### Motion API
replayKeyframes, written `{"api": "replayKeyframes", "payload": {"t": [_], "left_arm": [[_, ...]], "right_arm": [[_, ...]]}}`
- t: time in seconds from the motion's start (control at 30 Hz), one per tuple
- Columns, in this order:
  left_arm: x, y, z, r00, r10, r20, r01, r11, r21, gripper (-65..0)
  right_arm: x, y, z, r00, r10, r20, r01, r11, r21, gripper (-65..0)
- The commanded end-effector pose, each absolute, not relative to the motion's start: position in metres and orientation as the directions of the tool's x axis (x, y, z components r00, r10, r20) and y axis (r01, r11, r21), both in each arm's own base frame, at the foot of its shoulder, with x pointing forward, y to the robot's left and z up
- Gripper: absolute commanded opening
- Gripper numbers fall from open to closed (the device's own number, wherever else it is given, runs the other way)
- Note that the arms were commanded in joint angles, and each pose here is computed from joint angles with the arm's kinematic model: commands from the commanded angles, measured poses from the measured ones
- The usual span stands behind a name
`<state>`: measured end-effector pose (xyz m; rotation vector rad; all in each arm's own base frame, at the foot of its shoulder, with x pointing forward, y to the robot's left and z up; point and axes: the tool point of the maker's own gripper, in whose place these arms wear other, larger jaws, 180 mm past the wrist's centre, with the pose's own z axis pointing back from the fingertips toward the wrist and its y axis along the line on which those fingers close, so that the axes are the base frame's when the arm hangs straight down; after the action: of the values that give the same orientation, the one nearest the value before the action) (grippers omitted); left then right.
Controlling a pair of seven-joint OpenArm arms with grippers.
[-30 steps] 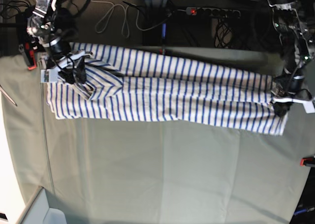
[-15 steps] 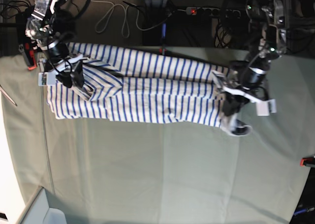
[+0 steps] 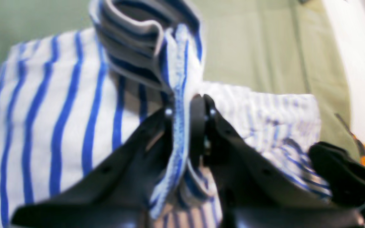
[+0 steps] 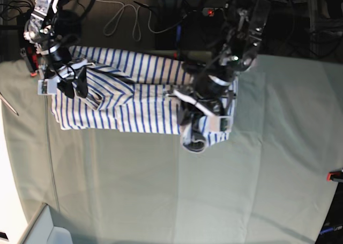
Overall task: Layout the t-shirt on the table in an organized manner, then fold the t-shirt properly
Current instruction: 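Fold the strip's end held by the left gripper over toward the right gripper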
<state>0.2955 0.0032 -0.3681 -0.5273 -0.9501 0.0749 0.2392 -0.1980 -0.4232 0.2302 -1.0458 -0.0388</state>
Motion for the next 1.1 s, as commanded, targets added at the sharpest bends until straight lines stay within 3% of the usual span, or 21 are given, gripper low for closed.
{"api": "replayKeyframes", "payload": {"t": [0.0,0.33,0.87,0.93,1.07], "left_arm": [[0.301,-0.005,-0.358,0.561,0.283,0.778,0.199,0.866,-0.459,-65.0],[0.285,-0.048,-0.372,0.62,0.215,0.755,0.283,0.836,-0.47,-65.0],[0.29,-0.063,-0.361,0.613,0.23,0.756,0.304,0.815,-0.494,-64.7],[0.287,-0.068,-0.359,0.612,0.22,0.759,0.323,0.807,-0.494,-61.0],[0.28,-0.08,-0.358,0.619,0.202,0.759,0.351,0.794,-0.497,-46.0]], "right_arm": [[0.247,-0.202,-0.409,0.453,-0.144,0.88,-0.083,0.976,0.202,-39.6],[0.241,-0.203,-0.412,0.462,-0.145,0.875,-0.078,0.976,0.203,-39.6],[0.239,-0.203,-0.413,0.469,-0.145,0.871,-0.077,0.976,0.203,-39.6],[0.239,-0.203,-0.413,0.469,-0.145,0.871,-0.077,0.976,0.203,-39.6],[0.239,-0.203,-0.414,0.47,-0.144,0.871,-0.077,0.976,0.203,-39.6]]}}
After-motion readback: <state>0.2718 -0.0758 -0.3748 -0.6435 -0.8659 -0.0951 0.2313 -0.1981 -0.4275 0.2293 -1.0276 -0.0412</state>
